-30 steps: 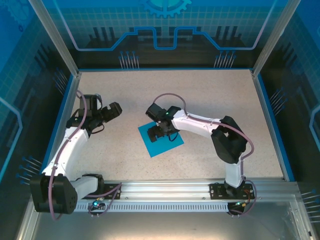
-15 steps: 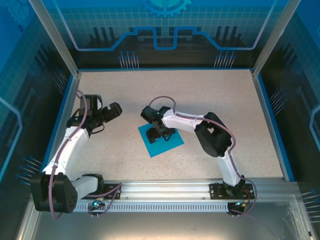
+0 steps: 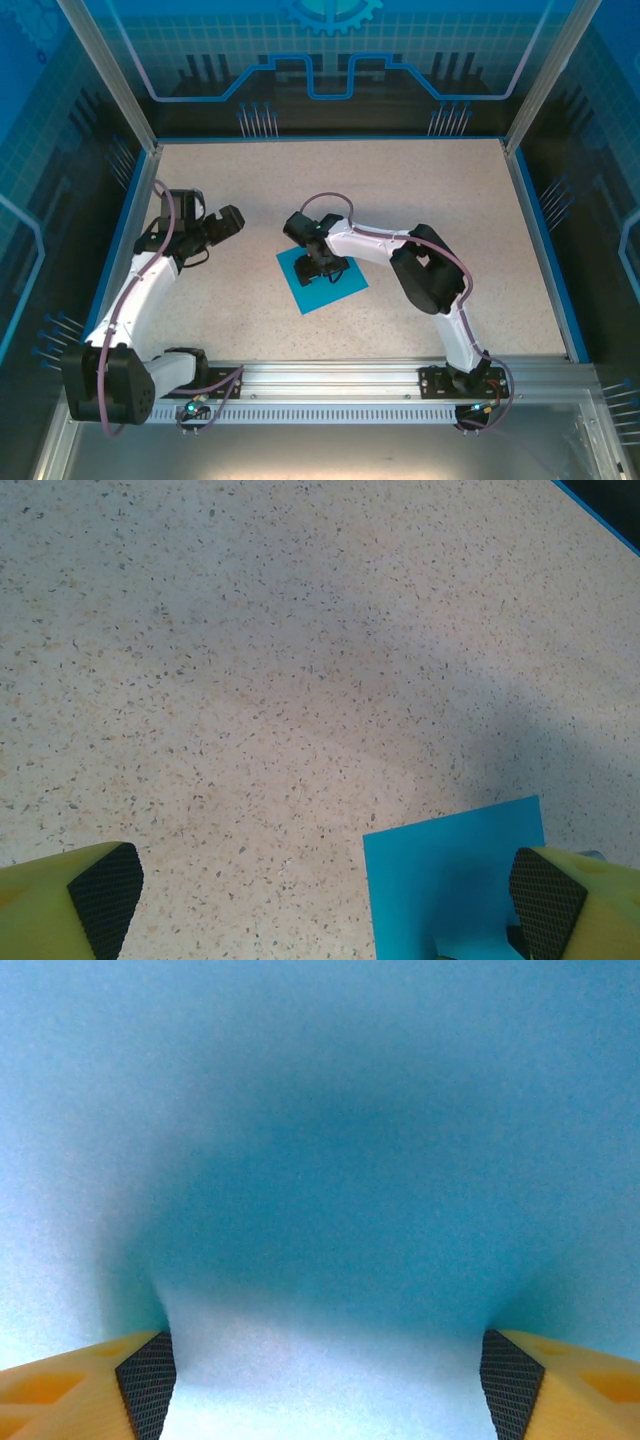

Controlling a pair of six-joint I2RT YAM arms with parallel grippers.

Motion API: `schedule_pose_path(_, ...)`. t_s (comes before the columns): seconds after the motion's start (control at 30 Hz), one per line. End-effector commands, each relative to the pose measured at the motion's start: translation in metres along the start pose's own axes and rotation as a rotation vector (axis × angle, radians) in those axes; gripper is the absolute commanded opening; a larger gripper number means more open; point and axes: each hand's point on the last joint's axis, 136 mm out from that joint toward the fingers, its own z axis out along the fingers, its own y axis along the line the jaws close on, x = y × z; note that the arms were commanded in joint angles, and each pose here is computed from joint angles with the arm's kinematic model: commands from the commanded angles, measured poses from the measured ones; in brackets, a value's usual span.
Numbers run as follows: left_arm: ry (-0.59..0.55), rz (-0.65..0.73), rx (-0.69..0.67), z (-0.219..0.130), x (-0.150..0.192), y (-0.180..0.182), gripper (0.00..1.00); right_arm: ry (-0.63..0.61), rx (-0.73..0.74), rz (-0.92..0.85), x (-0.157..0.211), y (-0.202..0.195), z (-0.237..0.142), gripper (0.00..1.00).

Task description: Fold a paper plane with a square sheet of paper (pick it up from the middle)

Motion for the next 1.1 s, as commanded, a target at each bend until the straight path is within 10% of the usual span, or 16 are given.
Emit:
schedule_pose_path(0.0,0.03,0.0,0.013,-0.001,0.005,-0.004,0.99,0.196,0.082,0.02,0.052,-0.023,0.049,0.78)
schedule_pose_path(0.53,0.037,-0.002,0.013,0.0,0.006,-0.004,0.99,0.085,0.006,0.019,0.024,-0.004,0.012,0.52)
schedule_pose_path(0.83,0.086,-0.045,0.086,0.004,0.016,-0.015,0.98,-0.163,-0.488,0.116,-0.015,0.041,-0.064,0.23)
schedule_pose_path(1.07,0.17,-0.074,0.234,0.014,0.04,-0.042,0.95,-0.24,-0.765,0.235,-0.021,0.025,-0.096,0.2)
